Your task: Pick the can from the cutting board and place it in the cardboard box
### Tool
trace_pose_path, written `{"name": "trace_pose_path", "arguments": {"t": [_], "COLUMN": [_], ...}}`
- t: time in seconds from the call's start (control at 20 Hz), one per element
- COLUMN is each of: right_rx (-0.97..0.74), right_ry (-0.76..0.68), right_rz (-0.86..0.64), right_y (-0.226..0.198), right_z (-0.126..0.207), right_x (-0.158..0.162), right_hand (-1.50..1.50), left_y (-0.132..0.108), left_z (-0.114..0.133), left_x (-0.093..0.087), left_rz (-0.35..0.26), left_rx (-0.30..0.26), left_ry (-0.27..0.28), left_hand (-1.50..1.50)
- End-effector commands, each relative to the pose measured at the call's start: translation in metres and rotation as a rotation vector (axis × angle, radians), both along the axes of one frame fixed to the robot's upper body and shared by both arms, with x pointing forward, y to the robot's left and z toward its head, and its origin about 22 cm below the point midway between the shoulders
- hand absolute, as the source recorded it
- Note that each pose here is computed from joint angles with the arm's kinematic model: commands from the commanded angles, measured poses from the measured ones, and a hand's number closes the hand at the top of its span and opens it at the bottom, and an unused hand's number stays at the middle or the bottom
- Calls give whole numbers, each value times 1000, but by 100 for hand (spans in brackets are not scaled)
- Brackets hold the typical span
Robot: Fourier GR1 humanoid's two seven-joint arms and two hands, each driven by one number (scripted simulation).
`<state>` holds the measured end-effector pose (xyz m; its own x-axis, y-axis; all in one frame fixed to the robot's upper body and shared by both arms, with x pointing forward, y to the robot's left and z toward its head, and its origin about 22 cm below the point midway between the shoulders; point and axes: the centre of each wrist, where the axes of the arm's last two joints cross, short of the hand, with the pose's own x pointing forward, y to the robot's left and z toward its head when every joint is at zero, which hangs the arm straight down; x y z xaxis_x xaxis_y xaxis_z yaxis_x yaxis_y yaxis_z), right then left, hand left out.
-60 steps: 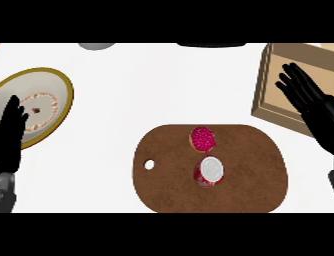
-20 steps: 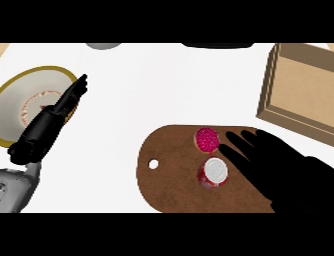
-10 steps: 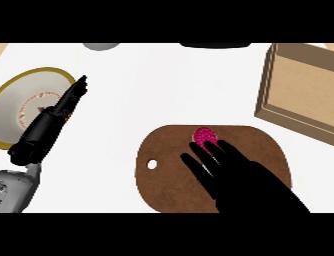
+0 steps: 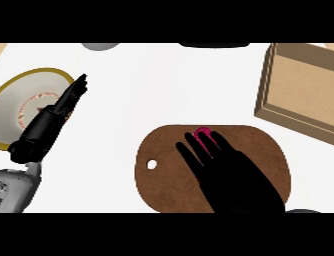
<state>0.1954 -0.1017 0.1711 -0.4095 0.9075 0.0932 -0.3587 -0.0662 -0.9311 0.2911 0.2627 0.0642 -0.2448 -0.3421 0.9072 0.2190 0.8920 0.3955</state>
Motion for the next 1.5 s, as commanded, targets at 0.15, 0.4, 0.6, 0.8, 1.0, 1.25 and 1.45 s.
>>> {"name": "trace_pose_path", "arguments": {"t": [0.15, 0.4, 0.6, 0.8, 1.0, 1.25, 1.45], "right_rx": [-145, -153, -136, -108, -148, -189, -159], "right_ry": [-17, -18, 19, 30, 13, 9, 30], "right_rz": [-103, -114, -96, -109, -125, -151, -164], "right_y": [18, 11, -9, 10, 30, -3, -2], "right_z": [-21, -25, -48, -62, -55, -72, -86], "right_x": [-11, 7, 11, 4, 15, 21, 27], "right_hand": [-150, -150, -150, -150, -150, -150, -150], "left_y": [3, 2, 9, 10, 6, 11, -7], "left_z": [-12, -5, -9, -3, -5, -3, 11], "left_x": [-14, 10, 7, -9, 15, -6, 9], "left_rz": [5, 6, 7, -4, -10, 12, 0], "left_rx": [-3, 6, -8, 5, 10, 2, -13], "left_ry": [-1, -4, 2, -10, -5, -19, -6], "left_hand": [0, 0, 0, 0, 0, 0, 0]}}
